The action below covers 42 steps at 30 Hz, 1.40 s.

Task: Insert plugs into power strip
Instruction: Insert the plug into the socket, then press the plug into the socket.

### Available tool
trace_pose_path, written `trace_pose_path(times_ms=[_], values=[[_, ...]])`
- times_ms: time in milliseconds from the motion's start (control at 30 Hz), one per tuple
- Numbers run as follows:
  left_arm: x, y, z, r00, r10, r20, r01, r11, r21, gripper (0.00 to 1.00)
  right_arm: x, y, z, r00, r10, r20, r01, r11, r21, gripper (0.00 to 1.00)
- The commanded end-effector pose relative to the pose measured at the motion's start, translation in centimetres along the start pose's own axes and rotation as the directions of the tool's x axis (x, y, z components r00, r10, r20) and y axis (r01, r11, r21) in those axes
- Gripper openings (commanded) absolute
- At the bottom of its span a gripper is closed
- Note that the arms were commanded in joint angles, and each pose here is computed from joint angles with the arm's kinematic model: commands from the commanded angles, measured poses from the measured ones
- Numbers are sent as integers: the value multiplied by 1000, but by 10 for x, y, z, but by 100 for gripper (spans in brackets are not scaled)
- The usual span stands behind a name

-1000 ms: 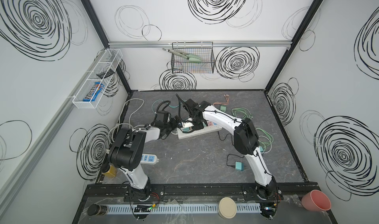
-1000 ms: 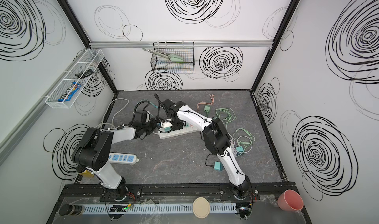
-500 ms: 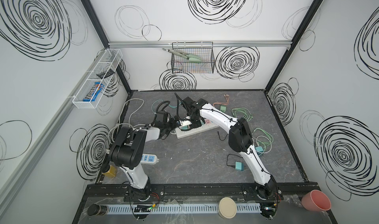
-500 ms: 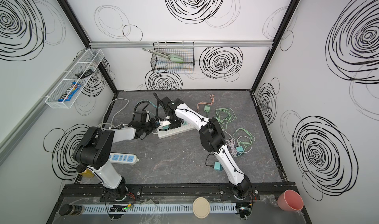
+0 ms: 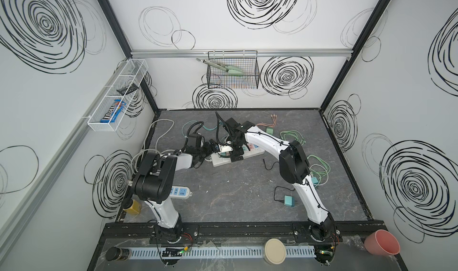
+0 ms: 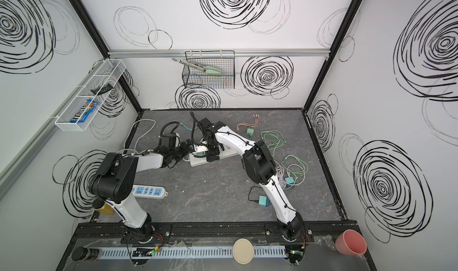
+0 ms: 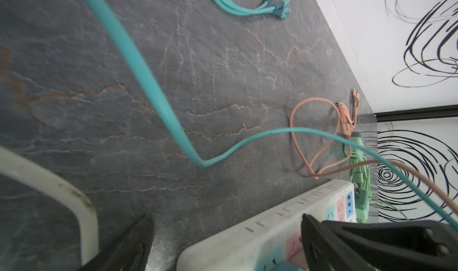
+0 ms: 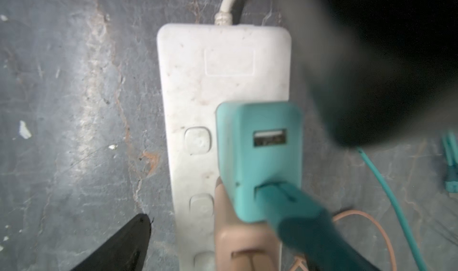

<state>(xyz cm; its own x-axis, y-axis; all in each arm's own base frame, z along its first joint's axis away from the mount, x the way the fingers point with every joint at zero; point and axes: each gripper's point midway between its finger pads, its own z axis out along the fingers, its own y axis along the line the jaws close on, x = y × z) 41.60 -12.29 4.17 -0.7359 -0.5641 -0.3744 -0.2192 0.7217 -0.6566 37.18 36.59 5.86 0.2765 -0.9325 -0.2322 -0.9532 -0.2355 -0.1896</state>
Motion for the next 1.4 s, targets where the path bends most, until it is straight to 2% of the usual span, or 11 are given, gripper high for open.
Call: trace_pose_path(times_ms=[0,300,400,500,600,700,800,900,1033,1133,1367], values=[[6,-4,-6,999,-13,-43,14,1000,24,96,59,1,2,989,88,-118,-90,996,-7,97],[0,-2,-14,1000,-2,7,2,1000,7,96,55,13,-40,979,172,113,-176,984,21,98],[-3,0,-19,1000,4,27,-4,1000,-2,96,41,14,-68,930,221,293,-251,966,69,98],[-4,0,-22,999,7,40,-7,1000,-1,96,31,10,-104,831,280,480,-379,918,121,98],[-4,1,-27,998,6,56,-5,1000,-6,96,30,-1,-149,640,322,698,-590,788,178,97],[-5,5,-36,997,2,83,0,1000,-24,96,43,2,-185,309,410,858,-820,572,22,97],[-3,8,-47,995,3,102,1,999,-39,96,46,19,-196,106,433,895,-855,500,-140,97],[2,12,-61,991,11,130,-2,997,-75,96,62,23,-183,-91,544,834,-903,309,-300,90],[15,18,-77,991,43,128,-25,990,-137,96,59,33,-154,-63,617,785,-933,243,-266,61],[31,14,-84,994,53,100,-40,992,-122,96,39,42,-130,29,667,745,-935,282,-216,36],[78,16,-91,999,43,-6,-43,993,-108,96,2,31,-82,83,744,663,-908,330,-256,5]])
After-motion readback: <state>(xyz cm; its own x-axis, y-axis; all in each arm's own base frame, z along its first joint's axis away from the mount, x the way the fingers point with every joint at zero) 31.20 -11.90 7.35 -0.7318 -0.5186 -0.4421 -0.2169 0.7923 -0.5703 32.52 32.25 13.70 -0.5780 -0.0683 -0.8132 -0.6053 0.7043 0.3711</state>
